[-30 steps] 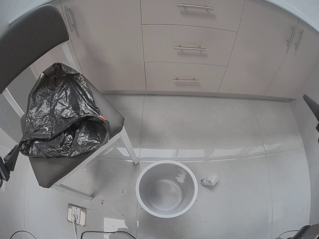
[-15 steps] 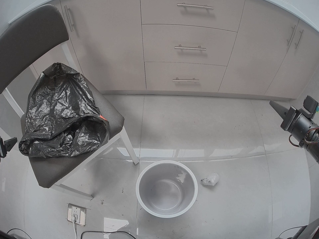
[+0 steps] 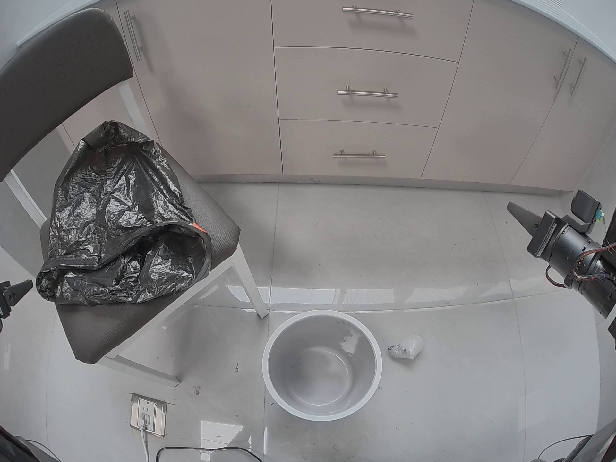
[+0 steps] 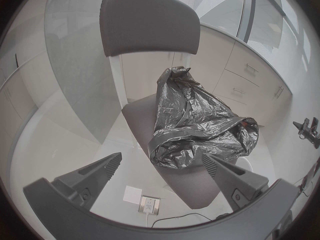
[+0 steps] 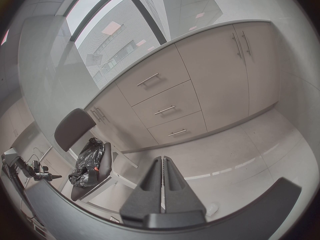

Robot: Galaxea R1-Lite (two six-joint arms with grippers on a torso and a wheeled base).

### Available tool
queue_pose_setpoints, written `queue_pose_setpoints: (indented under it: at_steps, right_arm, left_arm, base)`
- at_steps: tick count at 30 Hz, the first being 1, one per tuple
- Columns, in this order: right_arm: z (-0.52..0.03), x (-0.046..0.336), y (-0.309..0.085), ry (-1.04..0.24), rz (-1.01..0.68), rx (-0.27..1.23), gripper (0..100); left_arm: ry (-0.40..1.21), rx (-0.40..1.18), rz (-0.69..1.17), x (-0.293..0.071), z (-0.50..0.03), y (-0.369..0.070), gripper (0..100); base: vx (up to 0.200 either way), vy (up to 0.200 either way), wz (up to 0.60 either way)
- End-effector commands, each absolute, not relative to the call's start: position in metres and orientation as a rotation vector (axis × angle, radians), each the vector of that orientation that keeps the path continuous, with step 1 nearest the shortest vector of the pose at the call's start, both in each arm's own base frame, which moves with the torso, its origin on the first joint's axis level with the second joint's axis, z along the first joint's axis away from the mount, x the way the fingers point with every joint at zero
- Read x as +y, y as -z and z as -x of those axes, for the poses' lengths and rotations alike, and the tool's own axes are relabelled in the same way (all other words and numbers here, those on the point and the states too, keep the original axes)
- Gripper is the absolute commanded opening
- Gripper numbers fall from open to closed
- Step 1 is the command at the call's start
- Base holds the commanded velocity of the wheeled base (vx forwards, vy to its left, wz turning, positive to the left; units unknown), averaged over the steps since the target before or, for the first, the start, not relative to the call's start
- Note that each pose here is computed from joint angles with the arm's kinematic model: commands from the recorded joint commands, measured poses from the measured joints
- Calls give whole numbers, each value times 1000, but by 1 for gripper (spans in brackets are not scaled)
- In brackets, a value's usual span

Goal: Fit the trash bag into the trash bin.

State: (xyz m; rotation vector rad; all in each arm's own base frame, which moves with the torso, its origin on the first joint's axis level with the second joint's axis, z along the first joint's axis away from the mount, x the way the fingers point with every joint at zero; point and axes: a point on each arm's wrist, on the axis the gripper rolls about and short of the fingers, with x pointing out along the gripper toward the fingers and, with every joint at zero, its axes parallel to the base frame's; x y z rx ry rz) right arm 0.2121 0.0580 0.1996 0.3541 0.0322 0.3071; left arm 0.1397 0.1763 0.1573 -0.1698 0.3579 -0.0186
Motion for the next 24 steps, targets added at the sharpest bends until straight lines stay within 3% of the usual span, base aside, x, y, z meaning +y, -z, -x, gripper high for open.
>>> queue_pose_setpoints:
  at_steps: [1,8,24]
  right_arm:
    - [-210,56,-203,-306,-359,15,0]
    - [-204,55,-209,-313,-363,-9,0]
    - [-206,53,-212,-308,-402,-10,0]
  left_arm:
    - [59,389,216,194,-160,-133,100]
    - [51,364,181,215,-174,-123,100]
    - [136,371,67,199,-186,-118,100]
  base:
    - [0,0,0]
    - [0,0,0]
    - [0,0,0]
